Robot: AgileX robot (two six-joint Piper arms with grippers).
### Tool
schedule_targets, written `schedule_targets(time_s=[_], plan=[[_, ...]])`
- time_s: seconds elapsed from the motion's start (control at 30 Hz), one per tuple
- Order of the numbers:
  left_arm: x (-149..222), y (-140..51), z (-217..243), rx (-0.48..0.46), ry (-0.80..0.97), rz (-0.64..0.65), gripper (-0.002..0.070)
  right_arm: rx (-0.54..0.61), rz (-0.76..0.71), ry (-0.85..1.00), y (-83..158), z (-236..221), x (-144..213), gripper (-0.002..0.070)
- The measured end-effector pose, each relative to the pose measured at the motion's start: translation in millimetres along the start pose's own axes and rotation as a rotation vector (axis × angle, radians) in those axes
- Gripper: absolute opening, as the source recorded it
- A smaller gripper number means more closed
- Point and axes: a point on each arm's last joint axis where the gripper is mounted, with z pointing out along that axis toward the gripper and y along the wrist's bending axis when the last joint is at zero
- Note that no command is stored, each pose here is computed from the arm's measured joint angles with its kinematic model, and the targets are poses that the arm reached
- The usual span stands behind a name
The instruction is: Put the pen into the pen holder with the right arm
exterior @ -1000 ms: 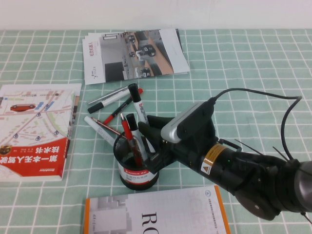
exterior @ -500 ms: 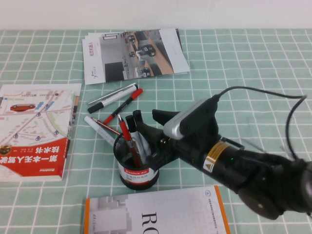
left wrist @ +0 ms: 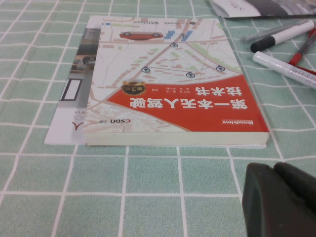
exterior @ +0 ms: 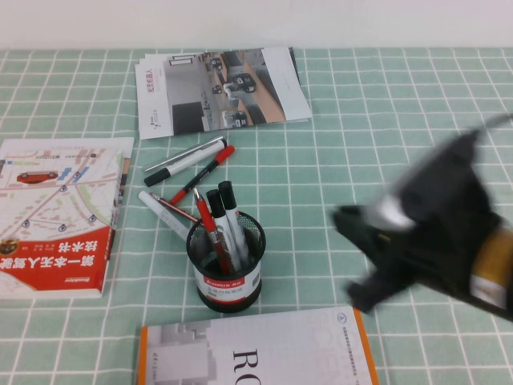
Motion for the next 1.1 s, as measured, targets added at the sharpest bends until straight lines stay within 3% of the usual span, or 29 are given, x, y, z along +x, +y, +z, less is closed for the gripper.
schedule_targets(time_s=[0.33, 0.63, 0.87, 1.1], plan=[[0, 0.0, 0, 0.000, 0.000, 0.000, -0.0004, 0.052, 0.071, 0.058, -3, -86, 54, -0.0017], [0, 0.0, 0, 0.000, 0.000, 0.000, -0.0004, 0.126, 0.163, 0.109, -7, -110, 102, -0.0019], [0, 0.0, 0, 0.000, 0.000, 0.000, -0.0004, 0.340, 0.252, 0.075, -26, -120, 132, -0.0019], [0, 0.0, 0, 0.000, 0.000, 0.000, -0.0004, 0.620, 0.342, -0.168, -38, -141, 164, -0.0019]])
